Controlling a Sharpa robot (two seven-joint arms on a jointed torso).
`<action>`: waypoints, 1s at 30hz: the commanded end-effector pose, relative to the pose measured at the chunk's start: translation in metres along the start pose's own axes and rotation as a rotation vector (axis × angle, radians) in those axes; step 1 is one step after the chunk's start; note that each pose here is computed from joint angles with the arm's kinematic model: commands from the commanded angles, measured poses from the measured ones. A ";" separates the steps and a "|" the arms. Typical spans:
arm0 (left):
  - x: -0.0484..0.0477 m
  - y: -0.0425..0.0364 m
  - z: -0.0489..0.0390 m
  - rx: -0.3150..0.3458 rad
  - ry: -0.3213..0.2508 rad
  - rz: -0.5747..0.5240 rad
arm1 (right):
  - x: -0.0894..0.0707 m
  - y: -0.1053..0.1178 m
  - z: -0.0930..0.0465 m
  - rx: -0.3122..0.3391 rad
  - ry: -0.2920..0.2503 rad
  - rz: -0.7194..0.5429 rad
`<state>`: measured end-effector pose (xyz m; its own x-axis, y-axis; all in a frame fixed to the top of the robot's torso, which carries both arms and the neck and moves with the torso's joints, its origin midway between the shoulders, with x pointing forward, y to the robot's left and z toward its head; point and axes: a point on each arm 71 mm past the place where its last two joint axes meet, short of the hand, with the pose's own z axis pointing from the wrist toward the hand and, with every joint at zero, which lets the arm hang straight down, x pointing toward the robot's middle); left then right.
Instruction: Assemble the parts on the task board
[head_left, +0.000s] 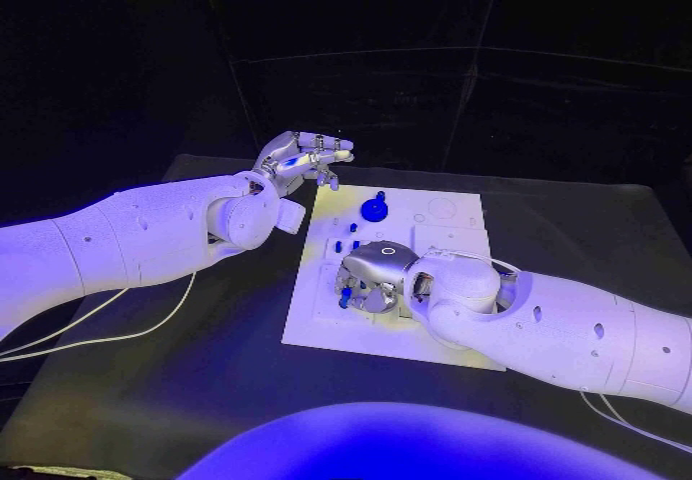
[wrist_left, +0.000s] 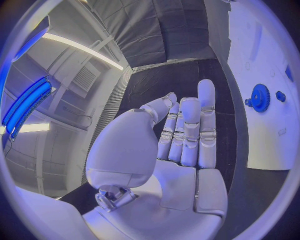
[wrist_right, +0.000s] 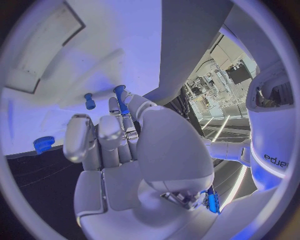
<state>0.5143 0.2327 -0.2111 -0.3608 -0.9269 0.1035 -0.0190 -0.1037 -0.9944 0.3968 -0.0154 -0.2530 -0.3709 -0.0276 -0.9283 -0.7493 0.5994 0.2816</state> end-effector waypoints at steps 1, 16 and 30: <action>0.0007 -0.0016 0.0004 0.006 0.009 -0.008 | -0.001 0.000 0.000 0.004 -0.006 -0.002; -0.0015 -0.0017 -0.0005 0.004 0.006 -0.007 | -0.010 -0.004 -0.019 -0.022 -0.139 0.078; -0.0047 -0.0019 -0.0021 0.002 0.000 -0.004 | -0.057 -0.069 -0.104 0.257 -0.282 0.276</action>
<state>0.5140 0.2385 -0.2113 -0.3533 -0.9301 0.1005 -0.0208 -0.0996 -0.9948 0.4090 -0.1278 -0.1962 -0.3121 0.2339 -0.9208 -0.5994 0.7035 0.3819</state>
